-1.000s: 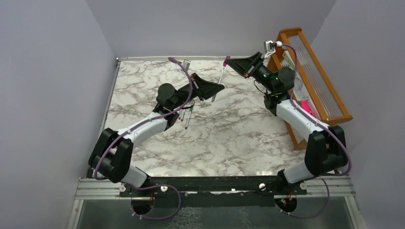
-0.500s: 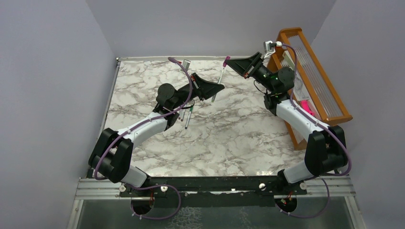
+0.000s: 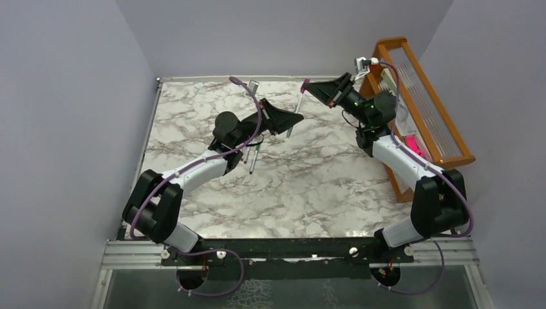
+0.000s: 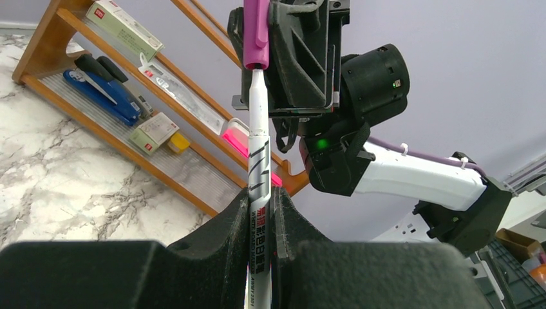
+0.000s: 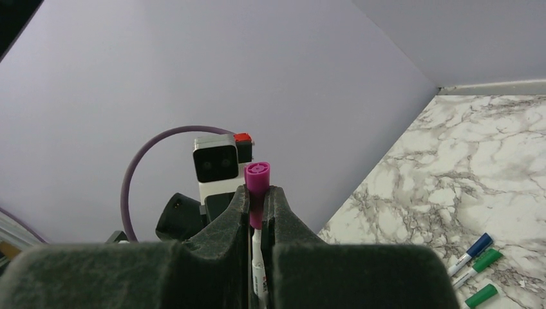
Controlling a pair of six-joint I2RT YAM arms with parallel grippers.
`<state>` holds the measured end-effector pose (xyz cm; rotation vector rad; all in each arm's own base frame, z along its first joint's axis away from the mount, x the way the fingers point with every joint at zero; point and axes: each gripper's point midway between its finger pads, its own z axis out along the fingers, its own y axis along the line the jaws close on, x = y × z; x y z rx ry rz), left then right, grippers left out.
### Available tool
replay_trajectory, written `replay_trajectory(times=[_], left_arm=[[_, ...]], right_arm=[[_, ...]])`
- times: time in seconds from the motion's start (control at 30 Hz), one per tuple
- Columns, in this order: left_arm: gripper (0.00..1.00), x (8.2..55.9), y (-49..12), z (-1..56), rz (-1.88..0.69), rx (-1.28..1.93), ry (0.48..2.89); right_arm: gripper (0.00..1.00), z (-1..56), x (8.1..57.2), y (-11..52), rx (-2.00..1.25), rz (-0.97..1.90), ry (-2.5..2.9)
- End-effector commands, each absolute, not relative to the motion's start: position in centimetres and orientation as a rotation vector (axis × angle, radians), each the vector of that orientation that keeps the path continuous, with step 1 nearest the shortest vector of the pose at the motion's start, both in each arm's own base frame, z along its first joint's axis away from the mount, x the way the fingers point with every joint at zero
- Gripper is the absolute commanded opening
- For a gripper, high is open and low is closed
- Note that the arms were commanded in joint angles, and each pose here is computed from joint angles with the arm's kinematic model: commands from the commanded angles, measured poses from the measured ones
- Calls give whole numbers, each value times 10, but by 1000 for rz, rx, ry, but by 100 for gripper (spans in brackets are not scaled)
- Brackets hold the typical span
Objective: Insert the pens into the pen caps
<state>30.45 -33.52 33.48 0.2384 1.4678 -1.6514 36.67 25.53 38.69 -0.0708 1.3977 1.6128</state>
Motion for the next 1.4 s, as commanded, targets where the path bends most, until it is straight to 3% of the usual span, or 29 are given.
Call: replay_trajectory(times=[0.0, 1.0, 1.37], left_arm=[[0, 301, -337, 364, -1662, 314, 1363], [0, 317, -345, 387, -1683, 379, 1309], [0, 315, -344, 375, -1683, 367, 1336]], right_arm=[[1, 386, 357, 254, -120, 1594, 1421], [1, 349, 331, 252, -208, 1503, 1620], [1, 367, 314, 253, -183, 1676, 1491]])
